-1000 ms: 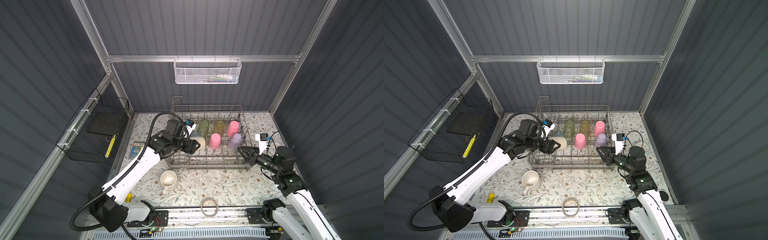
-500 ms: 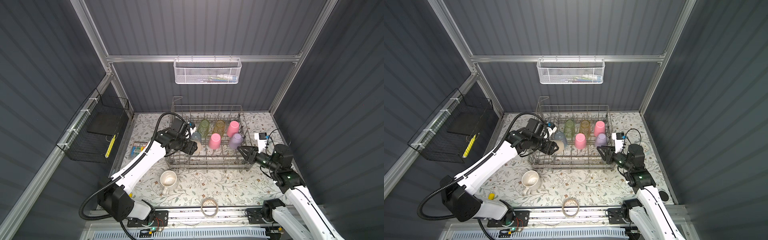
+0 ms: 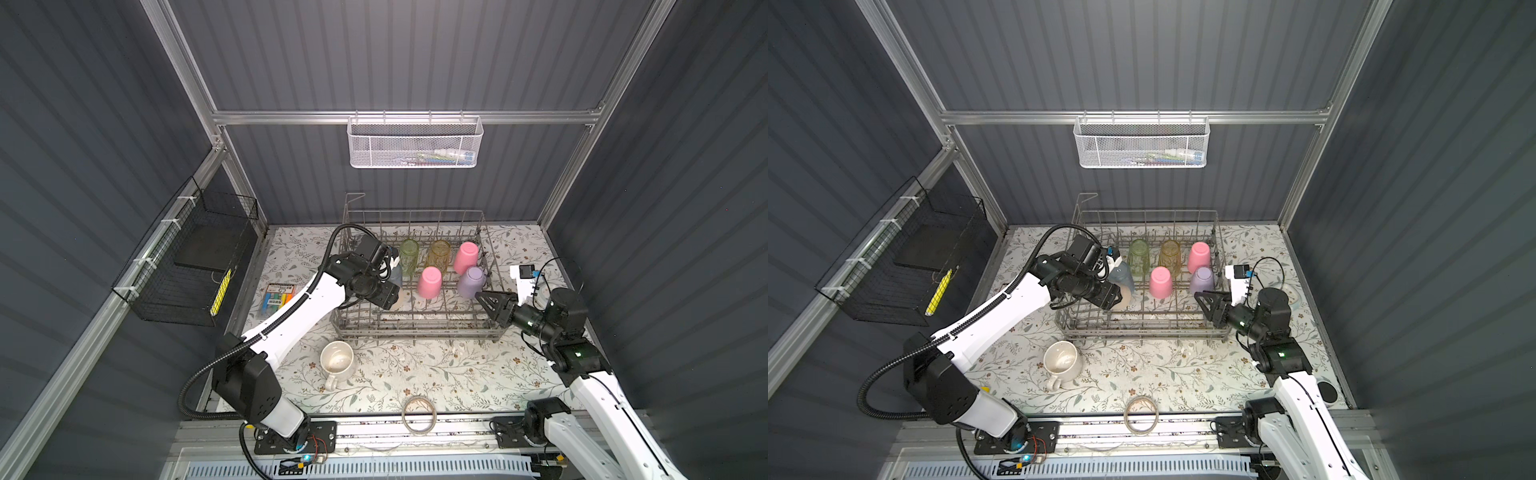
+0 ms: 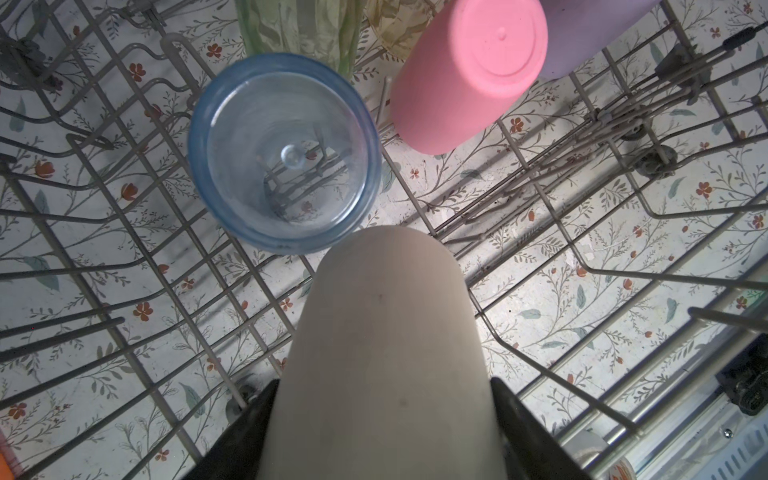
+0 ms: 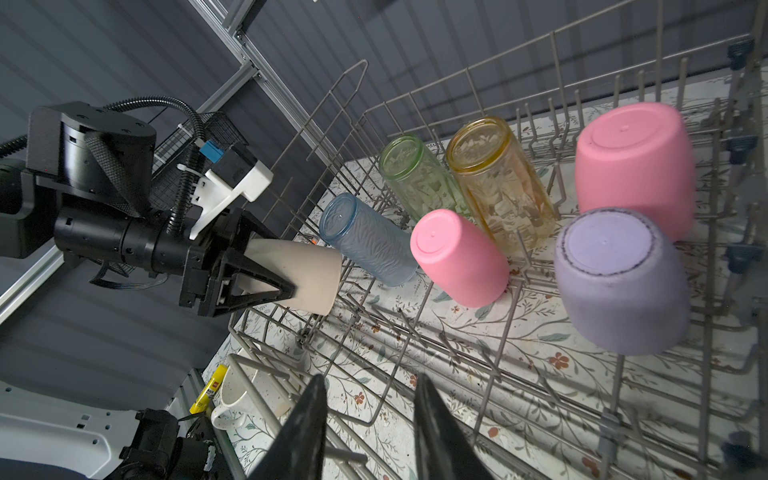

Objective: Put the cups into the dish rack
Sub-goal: 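Lower the cream mug upside down into the rack beside the blue cup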

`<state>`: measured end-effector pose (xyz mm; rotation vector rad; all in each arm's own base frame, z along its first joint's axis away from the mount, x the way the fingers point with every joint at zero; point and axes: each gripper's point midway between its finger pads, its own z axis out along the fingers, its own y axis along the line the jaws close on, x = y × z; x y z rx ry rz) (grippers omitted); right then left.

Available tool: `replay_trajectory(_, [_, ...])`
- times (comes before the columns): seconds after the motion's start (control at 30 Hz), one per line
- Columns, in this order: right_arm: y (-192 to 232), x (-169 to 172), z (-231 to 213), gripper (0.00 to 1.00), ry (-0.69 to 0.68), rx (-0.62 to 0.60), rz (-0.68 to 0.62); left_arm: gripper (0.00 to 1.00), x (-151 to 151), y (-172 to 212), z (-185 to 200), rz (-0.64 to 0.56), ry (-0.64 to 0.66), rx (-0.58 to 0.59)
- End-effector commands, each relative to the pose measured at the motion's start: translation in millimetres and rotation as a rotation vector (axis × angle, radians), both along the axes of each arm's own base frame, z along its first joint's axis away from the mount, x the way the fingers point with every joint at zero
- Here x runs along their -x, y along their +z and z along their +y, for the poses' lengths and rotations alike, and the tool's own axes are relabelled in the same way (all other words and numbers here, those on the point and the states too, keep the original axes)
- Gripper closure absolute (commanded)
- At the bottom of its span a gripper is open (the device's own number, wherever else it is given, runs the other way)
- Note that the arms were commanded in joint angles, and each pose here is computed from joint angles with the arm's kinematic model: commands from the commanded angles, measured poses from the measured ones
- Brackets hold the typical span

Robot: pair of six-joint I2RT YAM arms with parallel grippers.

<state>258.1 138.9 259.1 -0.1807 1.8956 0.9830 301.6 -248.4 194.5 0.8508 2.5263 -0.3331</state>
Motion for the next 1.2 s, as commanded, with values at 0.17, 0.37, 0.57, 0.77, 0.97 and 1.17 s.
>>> replay_trajectory(0.17, [6, 0, 0, 0.64, 0.007, -0.010, -0.027, 0.41, 4, -3, -5, -0.004, -0.039, -0.066])
replay_trajectory(0.37, [5, 0, -1, 0.64, 0.006, -0.013, -0.026, 0.40, 3, -9, -8, -0.011, -0.041, -0.097])
replay_trajectory(0.57, [2, 0, -1, 0.63, 0.007, -0.015, -0.019, 0.40, 2, -18, -9, -0.013, -0.041, -0.155])
replay_trajectory(0.77, [1, 0, -2, 0.63, 0.005, -0.016, -0.015, 0.40, 1, -22, -8, -0.016, -0.043, -0.185])
replay_trajectory(0.97, [1, -1, -2, 0.63, 0.006, -0.018, -0.013, 0.39, -1, -30, -4, -0.006, -0.037, -0.238])
replay_trajectory(1.17, [-1, -1, -2, 0.63, 0.008, -0.018, -0.007, 0.37, 0, -39, -6, 0.011, -0.053, -0.278])
